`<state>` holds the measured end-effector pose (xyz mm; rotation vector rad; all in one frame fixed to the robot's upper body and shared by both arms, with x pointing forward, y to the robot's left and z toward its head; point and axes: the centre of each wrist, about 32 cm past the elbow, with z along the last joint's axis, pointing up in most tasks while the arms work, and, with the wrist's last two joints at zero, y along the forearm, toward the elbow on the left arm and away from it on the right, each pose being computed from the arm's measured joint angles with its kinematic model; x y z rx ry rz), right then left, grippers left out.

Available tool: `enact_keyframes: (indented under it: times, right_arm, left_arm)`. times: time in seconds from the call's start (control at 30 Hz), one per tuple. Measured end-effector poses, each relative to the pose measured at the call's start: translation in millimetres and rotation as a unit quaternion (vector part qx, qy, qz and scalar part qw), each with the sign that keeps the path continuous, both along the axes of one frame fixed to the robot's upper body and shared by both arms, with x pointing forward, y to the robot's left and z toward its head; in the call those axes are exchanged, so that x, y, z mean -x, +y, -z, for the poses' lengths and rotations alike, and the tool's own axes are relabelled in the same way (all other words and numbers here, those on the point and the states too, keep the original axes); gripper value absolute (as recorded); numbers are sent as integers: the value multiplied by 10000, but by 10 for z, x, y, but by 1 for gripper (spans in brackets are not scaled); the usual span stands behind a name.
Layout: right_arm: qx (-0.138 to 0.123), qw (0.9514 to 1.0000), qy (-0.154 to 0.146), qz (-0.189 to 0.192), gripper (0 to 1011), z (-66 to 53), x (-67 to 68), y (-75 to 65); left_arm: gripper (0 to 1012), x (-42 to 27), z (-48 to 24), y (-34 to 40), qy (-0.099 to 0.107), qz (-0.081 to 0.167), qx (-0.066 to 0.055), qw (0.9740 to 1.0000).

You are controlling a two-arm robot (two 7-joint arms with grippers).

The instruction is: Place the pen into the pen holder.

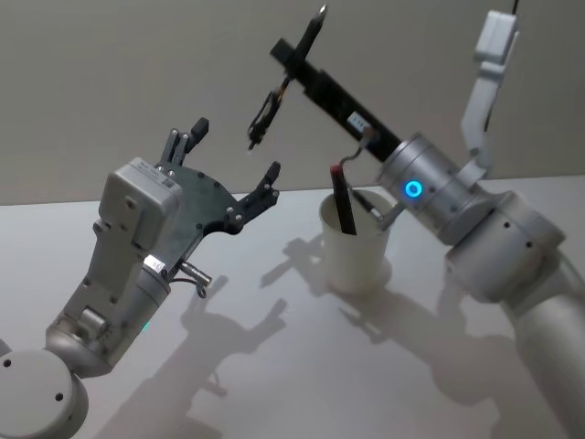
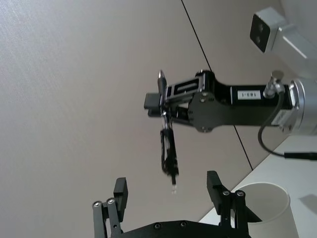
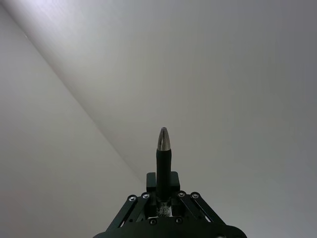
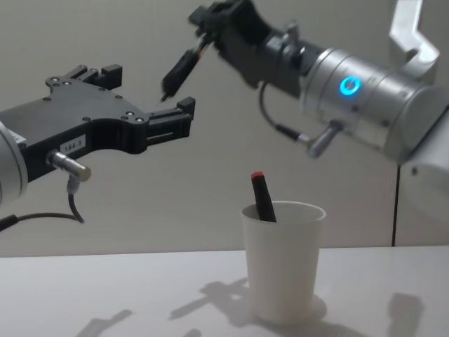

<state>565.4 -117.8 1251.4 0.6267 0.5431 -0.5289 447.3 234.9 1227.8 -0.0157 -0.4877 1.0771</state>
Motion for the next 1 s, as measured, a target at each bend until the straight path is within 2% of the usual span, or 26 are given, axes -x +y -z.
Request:
enact_keyframes:
  times: [0.03, 0.2, 0.47, 0.57, 0.67, 0.7, 0.8, 0.9, 1.0]
  right_arm:
    - [13, 10000, -36, 32, 131, -16, -4, -22]
    - [177, 9986, -348, 349, 131, -152, -15, -233]
    - [540, 9929, -702, 797, 131, -300, 65, -630]
    - [632, 9915, -750, 856, 131, -303, 102, -700]
    - [726, 9903, -792, 885, 131, -294, 149, -745]
    - [744, 9901, -797, 885, 131, -289, 160, -751]
    - [807, 9896, -811, 872, 131, -264, 197, -760]
    - [863, 9893, -820, 839, 131, -238, 224, -747]
    - [921, 9888, -843, 812, 131, -221, 242, -730]
  left_arm:
    - [1001, 0, 0, 0, 1, 0, 0, 10000]
    - [1001, -4, -6, 8, -2, -12, -15, 10000]
    - [1001, -25, -90, 84, -21, -220, -187, 9996]
    - [1001, -20, -148, 140, -31, -359, -308, 9989]
    - [1001, 14, -210, 211, -47, -484, -450, 9978]
    - [1001, 42, -235, 258, -42, -557, -541, 9970]
    - [1001, 101, -290, 331, -62, -667, -656, 9956]
    - [1001, 149, -338, 387, -76, -760, -751, 9942]
    - [1001, 176, -356, 404, -75, -790, -786, 9937]
